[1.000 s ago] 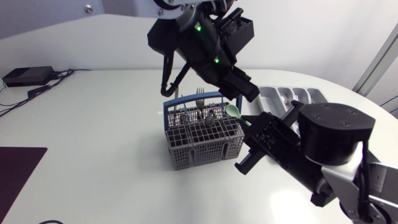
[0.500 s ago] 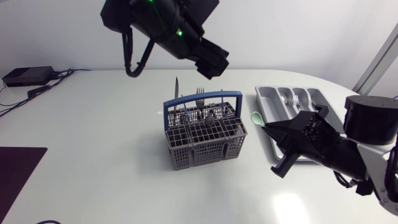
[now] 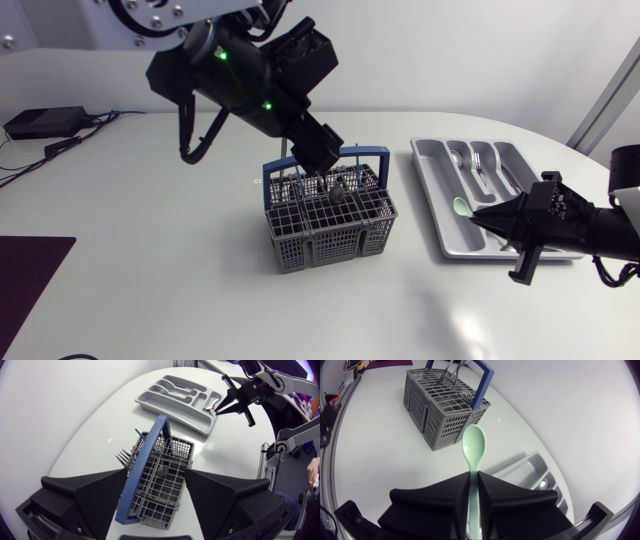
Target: Unload the cutlery basket into the drawer organizer.
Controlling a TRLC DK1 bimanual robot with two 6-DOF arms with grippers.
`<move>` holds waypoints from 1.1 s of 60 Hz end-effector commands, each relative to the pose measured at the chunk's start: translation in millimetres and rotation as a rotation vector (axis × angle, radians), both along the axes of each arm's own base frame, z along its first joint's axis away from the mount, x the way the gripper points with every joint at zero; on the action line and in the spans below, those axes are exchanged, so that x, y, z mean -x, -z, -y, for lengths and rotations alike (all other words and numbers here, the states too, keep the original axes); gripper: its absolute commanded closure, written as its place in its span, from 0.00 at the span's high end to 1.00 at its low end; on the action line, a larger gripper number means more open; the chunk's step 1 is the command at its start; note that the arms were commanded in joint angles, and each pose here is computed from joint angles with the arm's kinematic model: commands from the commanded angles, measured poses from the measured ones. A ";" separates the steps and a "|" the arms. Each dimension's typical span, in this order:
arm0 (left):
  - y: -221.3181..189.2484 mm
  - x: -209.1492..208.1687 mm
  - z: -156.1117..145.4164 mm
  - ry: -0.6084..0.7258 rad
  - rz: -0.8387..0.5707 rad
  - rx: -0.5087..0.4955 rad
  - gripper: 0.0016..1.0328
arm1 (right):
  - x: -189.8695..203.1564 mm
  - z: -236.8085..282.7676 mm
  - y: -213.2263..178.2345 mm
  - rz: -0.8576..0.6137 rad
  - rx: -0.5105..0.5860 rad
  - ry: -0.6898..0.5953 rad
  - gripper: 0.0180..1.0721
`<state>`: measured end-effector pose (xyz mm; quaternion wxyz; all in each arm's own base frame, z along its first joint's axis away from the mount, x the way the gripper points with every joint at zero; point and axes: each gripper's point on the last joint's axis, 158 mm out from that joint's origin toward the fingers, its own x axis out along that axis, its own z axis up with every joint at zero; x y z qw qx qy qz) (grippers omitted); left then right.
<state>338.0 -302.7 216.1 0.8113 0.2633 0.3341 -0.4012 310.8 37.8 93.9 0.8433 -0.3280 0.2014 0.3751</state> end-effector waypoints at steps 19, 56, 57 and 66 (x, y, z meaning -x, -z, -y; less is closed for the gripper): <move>-4.1 15.2 -8.7 0.047 0.056 0.013 0.77 | -25.1 84.4 46.3 -0.029 0.147 -0.118 0.09; 10.0 19.8 -9.9 0.055 0.042 -0.002 0.78 | -30.9 148.5 107.5 -0.036 0.334 -0.182 0.13; 9.7 19.9 -10.0 0.055 0.043 -0.001 0.78 | -32.2 149.2 108.0 -0.024 0.343 -0.181 0.17; 7.9 22.7 -12.5 0.055 0.046 0.002 0.78 | -37.6 152.7 109.0 0.016 0.380 -0.176 0.21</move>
